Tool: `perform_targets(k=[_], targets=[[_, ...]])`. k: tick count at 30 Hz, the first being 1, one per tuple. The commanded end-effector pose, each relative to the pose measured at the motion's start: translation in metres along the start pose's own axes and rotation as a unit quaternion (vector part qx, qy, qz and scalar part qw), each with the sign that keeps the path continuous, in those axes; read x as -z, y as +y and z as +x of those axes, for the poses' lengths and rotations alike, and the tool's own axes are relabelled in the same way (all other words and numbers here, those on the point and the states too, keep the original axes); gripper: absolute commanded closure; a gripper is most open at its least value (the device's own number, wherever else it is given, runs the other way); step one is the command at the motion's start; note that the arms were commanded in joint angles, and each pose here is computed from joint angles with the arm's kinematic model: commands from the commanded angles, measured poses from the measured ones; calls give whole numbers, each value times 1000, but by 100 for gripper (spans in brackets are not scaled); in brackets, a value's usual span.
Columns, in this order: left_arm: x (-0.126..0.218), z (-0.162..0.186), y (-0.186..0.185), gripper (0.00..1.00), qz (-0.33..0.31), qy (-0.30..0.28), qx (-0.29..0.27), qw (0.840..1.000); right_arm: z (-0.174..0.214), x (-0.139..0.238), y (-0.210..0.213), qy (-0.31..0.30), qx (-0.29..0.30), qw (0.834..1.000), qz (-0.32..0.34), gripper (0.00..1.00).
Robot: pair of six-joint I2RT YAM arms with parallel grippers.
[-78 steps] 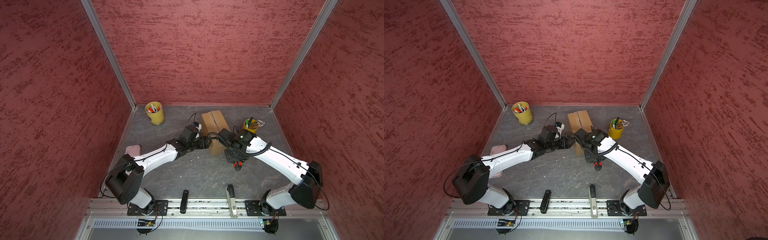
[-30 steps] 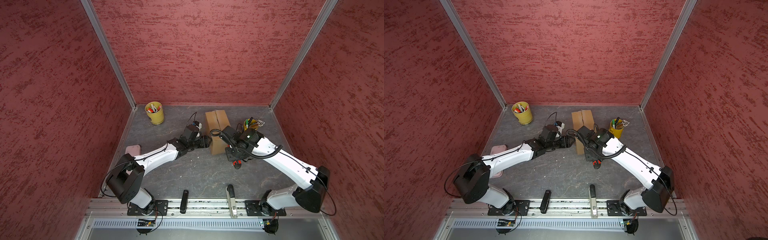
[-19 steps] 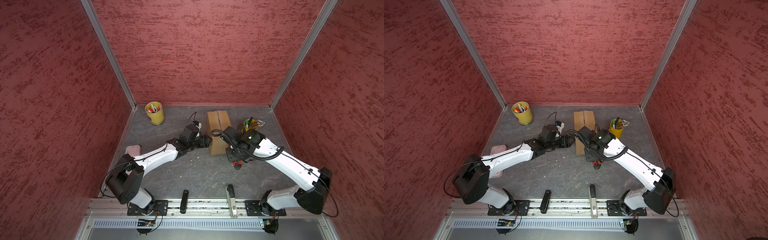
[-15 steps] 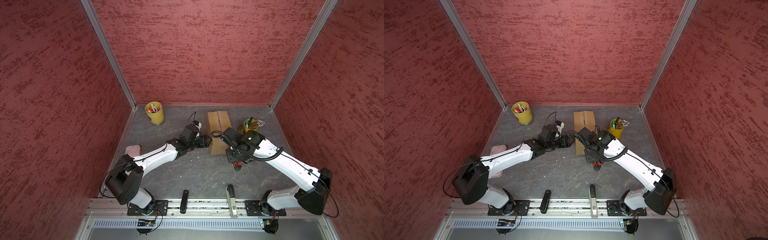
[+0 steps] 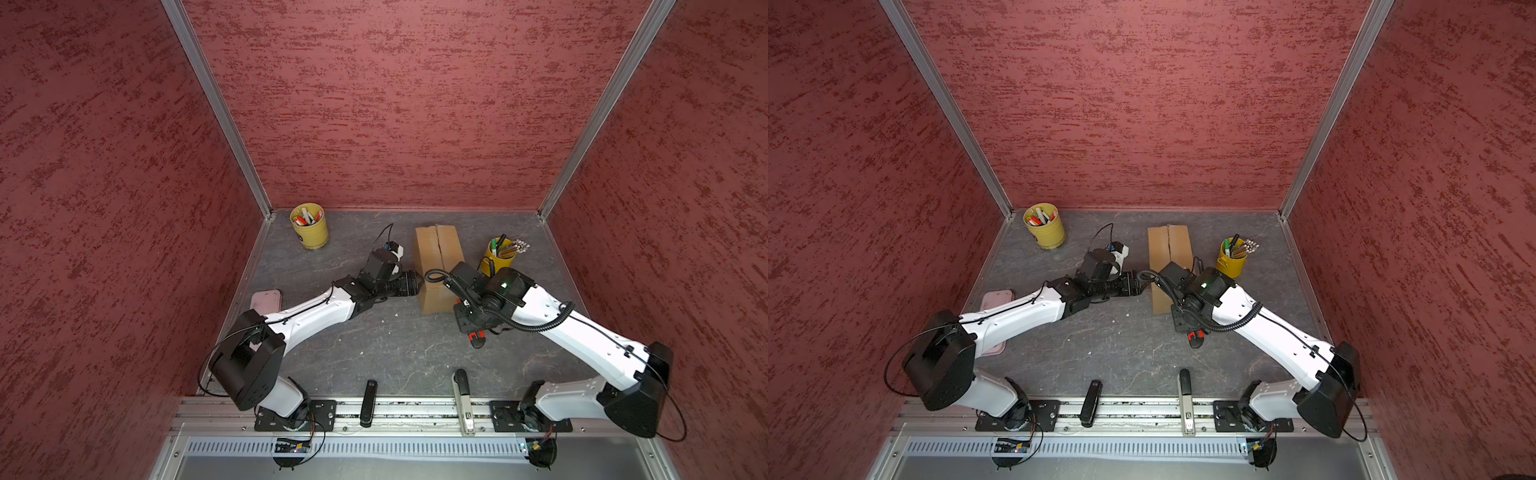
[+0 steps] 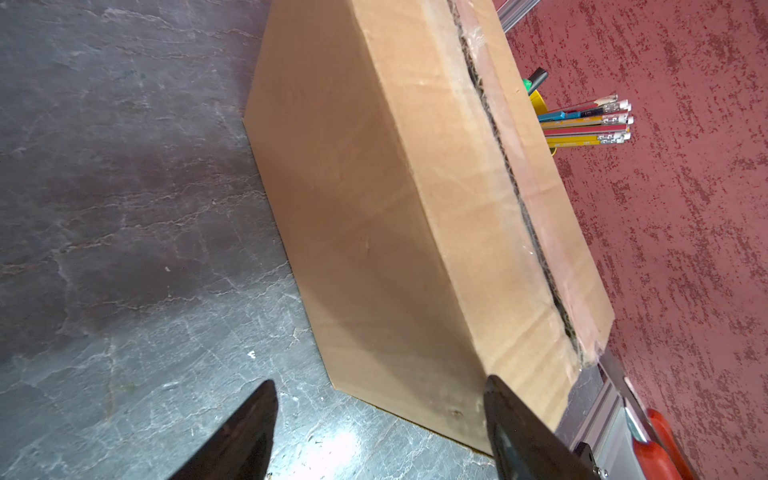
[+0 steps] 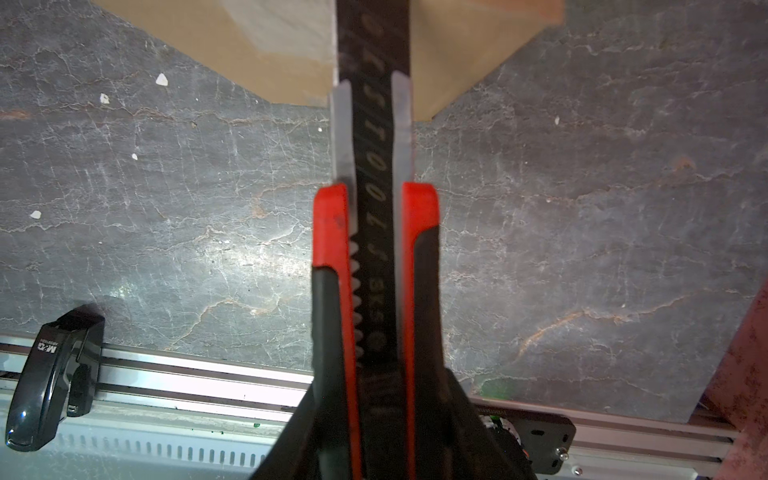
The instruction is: Unpack the express box
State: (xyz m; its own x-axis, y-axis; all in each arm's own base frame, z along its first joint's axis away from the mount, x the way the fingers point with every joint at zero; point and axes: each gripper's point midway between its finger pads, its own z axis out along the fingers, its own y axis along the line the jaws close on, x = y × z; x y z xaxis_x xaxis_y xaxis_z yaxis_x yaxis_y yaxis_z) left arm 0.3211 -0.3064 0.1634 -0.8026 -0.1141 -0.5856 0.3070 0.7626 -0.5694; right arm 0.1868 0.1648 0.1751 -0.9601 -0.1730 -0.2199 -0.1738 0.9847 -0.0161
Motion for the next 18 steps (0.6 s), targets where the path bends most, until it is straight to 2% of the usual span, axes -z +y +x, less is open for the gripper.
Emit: perform_targets(k=[1,18], targets=[[13,-17,-21,21,25,-18,-20,999,1,3,3,-13,-12,1000,-14,100],[7,-24,-26,21,26,-17,-27,999,16,1,3,-6,-15,1000,-17,100]])
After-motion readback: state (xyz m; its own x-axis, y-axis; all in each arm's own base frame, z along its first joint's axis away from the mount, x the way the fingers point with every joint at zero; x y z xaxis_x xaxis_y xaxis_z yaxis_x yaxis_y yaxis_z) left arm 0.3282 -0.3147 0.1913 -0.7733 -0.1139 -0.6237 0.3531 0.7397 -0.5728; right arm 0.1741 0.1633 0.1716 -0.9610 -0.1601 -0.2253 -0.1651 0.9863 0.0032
